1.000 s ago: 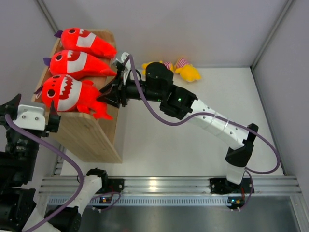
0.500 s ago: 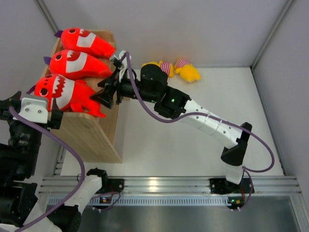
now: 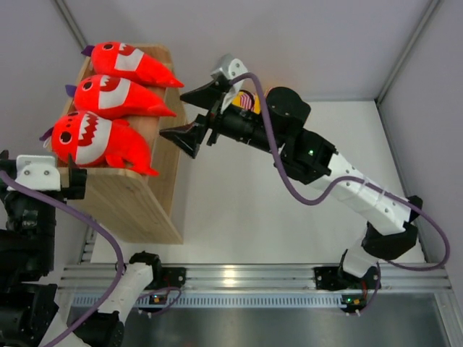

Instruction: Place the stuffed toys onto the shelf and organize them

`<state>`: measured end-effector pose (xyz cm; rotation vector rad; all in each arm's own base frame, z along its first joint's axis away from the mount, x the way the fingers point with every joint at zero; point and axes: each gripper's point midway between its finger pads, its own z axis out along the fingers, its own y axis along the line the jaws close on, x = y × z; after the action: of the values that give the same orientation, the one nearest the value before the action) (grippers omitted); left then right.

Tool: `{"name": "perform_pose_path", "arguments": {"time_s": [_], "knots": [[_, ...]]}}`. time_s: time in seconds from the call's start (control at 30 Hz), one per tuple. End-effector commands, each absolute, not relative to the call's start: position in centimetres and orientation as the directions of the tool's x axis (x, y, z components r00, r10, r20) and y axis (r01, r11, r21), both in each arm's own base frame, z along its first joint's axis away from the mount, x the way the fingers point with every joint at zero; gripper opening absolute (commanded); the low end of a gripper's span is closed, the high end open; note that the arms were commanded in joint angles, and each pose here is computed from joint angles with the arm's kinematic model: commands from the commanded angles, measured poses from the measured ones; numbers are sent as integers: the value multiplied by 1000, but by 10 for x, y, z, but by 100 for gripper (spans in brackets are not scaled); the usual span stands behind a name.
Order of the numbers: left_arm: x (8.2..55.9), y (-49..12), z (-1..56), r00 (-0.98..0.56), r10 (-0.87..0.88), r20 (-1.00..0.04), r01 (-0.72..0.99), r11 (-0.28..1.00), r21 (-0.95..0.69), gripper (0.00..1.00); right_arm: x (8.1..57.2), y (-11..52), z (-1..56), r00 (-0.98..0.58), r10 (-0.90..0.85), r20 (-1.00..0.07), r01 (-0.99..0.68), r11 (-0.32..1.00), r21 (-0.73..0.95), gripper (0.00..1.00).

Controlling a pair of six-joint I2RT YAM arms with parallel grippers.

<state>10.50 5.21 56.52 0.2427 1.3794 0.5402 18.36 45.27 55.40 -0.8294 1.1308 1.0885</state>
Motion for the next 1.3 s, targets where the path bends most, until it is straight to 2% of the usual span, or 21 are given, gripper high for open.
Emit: {"name": "perform_pose_path", "arguments": {"time_s": [0.0,0.03,0.07,0.17,0.27,0.3,0.37,0.5,0.6,0.63,0.67,0.77,0.8,0.87,0.9,0.93,0.97,1.1,1.27], "knots": [[84,83,581,91,454,-886,-423,823,378,99,184,400,588,163,276,-947,-924,380,-48,99],[77,88,581,86,451,-888,-455,811,368,99,192,391,583,161,255,-953,-904,425,-39,99],[65,102,576,46,437,-898,-534,771,348,98,209,353,583,168,222,-960,-849,528,-26,99],[60,106,570,22,438,-899,-560,750,352,99,240,327,560,117,139,-983,-790,613,-7,99],[60,109,556,-25,438,-899,-575,729,371,99,300,271,522,12,95,-995,-650,757,64,99],[59,110,552,-41,436,-899,-585,719,375,99,330,236,512,-4,94,-996,-557,827,80,99],[64,113,542,-79,431,-899,-587,709,391,99,366,208,472,-91,103,-991,-471,872,134,99],[57,122,529,-140,408,-902,-638,659,397,99,447,109,397,-230,162,-960,-233,948,216,97],[54,127,522,-179,394,-901,-664,628,407,98,492,76,344,-317,195,-928,-154,955,253,95],[54,128,521,-187,392,-901,-668,622,409,98,504,75,341,-324,204,-924,-163,950,267,94],[55,128,520,-191,390,-901,-668,620,411,99,524,74,308,-381,206,-901,-149,948,280,94],[56,128,523,-194,386,-902,-675,615,409,99,562,82,296,-383,208,-900,-215,927,306,94],[53,128,527,-188,386,-903,-686,607,402,99,582,82,258,-440,215,-872,-201,923,329,93],[55,128,530,-186,381,-906,-691,605,396,99,607,83,260,-446,269,-854,-177,908,379,93],[56,128,531,-186,380,-906,-691,604,396,99,625,80,217,-508,300,-808,-128,901,415,92],[56,128,532,-182,379,-907,-693,605,392,99,636,87,230,-497,373,-783,-131,860,493,91],[60,128,533,-183,378,-908,-690,608,392,99,646,87,200,-531,414,-740,-101,835,540,90],[64,128,536,-187,373,-909,-696,603,391,99,662,106,169,-544,576,-610,-69,694,716,89],[66,127,541,-179,374,-910,-694,607,386,99,661,133,149,-594,568,-570,-104,647,755,88]]}}
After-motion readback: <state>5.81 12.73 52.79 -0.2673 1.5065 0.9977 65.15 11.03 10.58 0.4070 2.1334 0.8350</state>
